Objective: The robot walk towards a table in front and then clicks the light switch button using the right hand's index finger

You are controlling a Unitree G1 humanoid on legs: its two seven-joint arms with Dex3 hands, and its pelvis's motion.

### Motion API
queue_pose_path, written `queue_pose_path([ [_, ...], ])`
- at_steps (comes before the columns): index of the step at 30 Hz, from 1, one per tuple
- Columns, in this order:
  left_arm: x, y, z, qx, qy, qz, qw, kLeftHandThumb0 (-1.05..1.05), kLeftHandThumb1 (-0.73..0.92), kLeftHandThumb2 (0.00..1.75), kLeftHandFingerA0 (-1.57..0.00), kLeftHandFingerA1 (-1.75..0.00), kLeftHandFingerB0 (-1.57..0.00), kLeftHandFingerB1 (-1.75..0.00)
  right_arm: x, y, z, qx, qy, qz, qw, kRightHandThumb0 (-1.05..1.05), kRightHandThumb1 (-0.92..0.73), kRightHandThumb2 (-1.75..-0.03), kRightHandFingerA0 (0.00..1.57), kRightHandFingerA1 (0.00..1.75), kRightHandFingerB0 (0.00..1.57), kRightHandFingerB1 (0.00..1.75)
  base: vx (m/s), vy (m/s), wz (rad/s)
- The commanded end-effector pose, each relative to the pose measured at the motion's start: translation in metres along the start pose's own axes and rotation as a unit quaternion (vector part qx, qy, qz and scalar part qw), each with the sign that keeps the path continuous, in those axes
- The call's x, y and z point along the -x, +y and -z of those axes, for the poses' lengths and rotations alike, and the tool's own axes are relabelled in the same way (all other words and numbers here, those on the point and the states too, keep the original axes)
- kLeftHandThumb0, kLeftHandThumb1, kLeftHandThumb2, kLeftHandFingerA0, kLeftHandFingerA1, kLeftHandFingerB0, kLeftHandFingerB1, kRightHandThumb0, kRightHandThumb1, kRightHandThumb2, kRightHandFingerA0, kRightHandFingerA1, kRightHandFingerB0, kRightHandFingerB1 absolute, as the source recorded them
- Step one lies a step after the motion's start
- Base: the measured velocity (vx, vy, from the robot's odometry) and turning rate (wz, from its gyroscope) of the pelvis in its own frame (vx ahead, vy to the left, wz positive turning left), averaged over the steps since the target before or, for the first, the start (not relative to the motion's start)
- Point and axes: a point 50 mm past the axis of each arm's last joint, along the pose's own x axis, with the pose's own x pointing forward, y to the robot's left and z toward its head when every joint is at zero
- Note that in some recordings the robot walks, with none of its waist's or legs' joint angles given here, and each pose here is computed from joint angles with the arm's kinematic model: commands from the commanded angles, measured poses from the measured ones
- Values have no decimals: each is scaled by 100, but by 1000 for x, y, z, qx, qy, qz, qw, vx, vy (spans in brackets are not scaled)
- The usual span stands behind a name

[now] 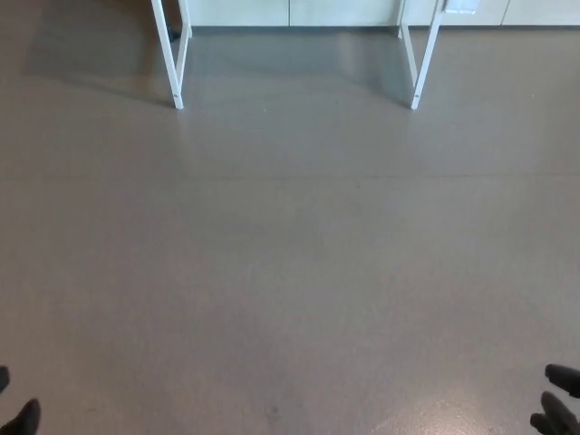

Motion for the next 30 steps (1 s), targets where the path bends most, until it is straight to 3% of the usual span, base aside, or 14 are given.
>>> queue_pose_path([
  [1,13,5,15,36,41,19,998,-27,80,64,-31,-41,-16,-32,11,-5,12,-35,-10,-7,999,-53,-59,-58,73,49,60,43,0,0,0],
  [7,42,19,53,8,92,32,995,-36,72,72,-28,-47,-17,-39,46,-17,57,-21,40,-2,999,-50,-59,-58,71,49,57,43,0,0,0],
  [8,47,19,57,14,94,26,995,-27,51,94,-26,-57,-9,-48,51,-19,62,-16,45,-4,999,-50,-60,-59,69,49,57,43,0,0,0],
  [9,49,20,59,16,95,24,995,-27,51,94,-26,-57,-9,-48,53,-19,64,-13,47,-5,999,-50,-60,-59,69,49,57,43,0,0,0],
  [10,56,21,65,9,103,23,994,-33,69,60,-32,-44,-20,-35,60,-21,71,-12,56,-1,998,-50,-61,-59,70,50,58,43,0,0,0],
  [13,62,24,74,0,113,27,993,-38,63,71,-24,-45,-18,-40,70,-24,81,-2,63,-6,998,-49,-59,-58,67,49,54,42,0,0,0],
  [16,66,25,78,0,119,24,993,-32,69,61,-32,-43,-21,-34,73,-27,89,-2,77,5,997,-48,-60,-58,67,48,54,42,0,0,0],
  [17,67,26,80,-2,123,20,992,-27,49,93,-28,-58,-11,-48,75,-27,91,-5,80,5,997,-47,-60,-58,70,49,55,42,0,0,0],
  [18,67,27,82,0,125,17,992,-31,68,60,-36,-45,-24,-35,76,-27,92,-7,82,5,997,-47,-59,-58,71,48,57,42,0,0,0],
  [26,67,27,83,-8,129,26,991,-34,70,61,-33,-44,-22,-35,76,-30,96,13,85,6,996,-53,-57,-58,68,50,56,43,32,-5,-4],
  [27,67,27,83,-7,129,24,991,-29,47,91,-28,-57,-13,-49,75,-30,96,15,86,6,996,-53,-57,-57,70,50,57,43,85,-12,21],
  [28,67,27,83,-6,128,21,992,-29,47,91,-28,-57,-13,-49,74,-30,97,18,88,6,996,-53,-57,-57,70,50,57,43,-157,-17,25],
  [29,66,27,83,-11,130,21,991,-35,68,62,-35,-44,-24,-36,74,-30,97,17,88,4,996,-53,-57,-57,70,50,57,42,-1,30,14],
  [30,66,27,83,-12,131,20,991,-34,68,61,-38,-45,-23,-35,75,-30,97,20,86,2,996,-52,-57,-58,71,50,55,42,-24,2,47],
])
